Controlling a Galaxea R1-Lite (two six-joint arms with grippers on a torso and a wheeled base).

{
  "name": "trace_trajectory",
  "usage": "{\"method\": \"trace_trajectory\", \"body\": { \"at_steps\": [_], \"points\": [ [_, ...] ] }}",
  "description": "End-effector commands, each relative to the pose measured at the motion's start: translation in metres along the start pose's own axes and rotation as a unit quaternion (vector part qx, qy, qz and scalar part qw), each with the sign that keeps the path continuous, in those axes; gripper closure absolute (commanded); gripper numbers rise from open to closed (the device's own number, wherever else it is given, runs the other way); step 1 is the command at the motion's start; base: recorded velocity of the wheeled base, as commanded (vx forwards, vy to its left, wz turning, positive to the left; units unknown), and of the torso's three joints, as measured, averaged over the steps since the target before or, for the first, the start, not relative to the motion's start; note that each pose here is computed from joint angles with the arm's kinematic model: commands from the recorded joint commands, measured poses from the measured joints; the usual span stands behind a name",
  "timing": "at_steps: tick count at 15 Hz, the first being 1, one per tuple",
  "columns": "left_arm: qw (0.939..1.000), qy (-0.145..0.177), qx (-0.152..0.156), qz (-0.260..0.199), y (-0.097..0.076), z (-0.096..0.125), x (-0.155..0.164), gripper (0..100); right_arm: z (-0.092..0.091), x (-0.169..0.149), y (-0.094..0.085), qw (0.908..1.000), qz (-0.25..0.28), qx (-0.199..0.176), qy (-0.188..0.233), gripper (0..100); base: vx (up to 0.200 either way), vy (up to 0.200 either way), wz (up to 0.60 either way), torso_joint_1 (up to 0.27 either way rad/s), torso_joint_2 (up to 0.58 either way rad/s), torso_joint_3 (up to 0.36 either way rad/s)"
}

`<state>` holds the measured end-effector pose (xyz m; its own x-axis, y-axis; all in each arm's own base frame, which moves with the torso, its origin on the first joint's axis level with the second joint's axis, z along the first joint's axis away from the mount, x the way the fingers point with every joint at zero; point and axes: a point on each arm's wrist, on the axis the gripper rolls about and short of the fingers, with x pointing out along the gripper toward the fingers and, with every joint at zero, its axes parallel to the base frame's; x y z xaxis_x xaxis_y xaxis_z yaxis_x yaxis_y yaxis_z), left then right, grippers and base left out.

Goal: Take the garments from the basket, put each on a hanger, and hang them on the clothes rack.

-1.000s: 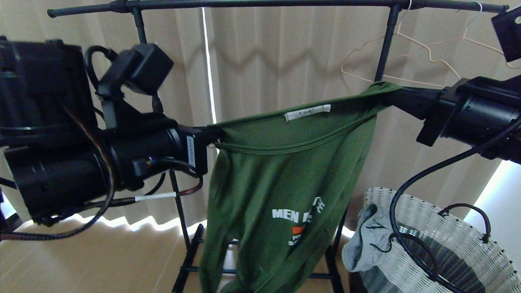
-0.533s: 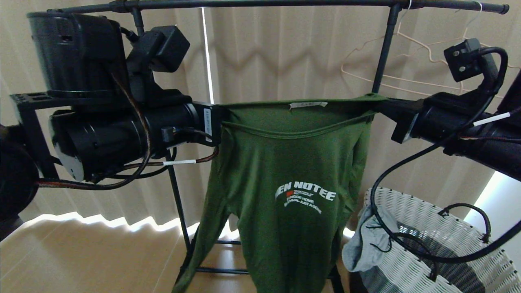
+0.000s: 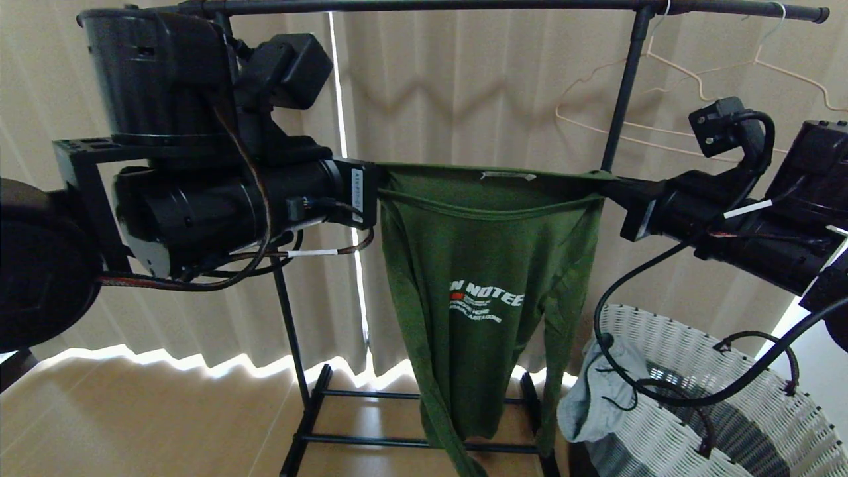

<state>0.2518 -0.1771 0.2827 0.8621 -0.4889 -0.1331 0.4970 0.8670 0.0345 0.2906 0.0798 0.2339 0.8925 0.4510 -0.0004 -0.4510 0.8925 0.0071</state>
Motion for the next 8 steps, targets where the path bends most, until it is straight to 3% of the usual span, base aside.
{"method": "trace_trajectory", "body": {
  "at_steps": [1,4,5,8],
  "points": [
    [1.0000,0.007,0.001,-0.003,-0.003,-0.004,0.013,100,0.005,-0.016,0.003,1.0000,0.000,-0.001,-0.004,100,0.000,0.000,0.00,0.000,0.00,0.000],
    [1.0000,-0.004,0.000,-0.005,-0.005,0.004,0.025,100,0.005,-0.054,0.012,0.9997,0.005,0.004,0.022,100,0.000,0.000,0.00,0.000,0.00,0.000],
    [0.9999,-0.013,0.008,-0.006,-0.006,0.009,0.033,100,0.008,-0.080,0.021,0.9983,0.055,0.005,0.021,100,0.000,0.000,0.00,0.000,0.00,0.000],
    [0.9996,-0.024,0.010,-0.004,-0.005,0.016,0.041,100,0.006,-0.102,0.030,0.9883,0.152,0.005,0.014,100,0.000,0.000,0.00,0.000,0.00,0.000]
  ]
}}
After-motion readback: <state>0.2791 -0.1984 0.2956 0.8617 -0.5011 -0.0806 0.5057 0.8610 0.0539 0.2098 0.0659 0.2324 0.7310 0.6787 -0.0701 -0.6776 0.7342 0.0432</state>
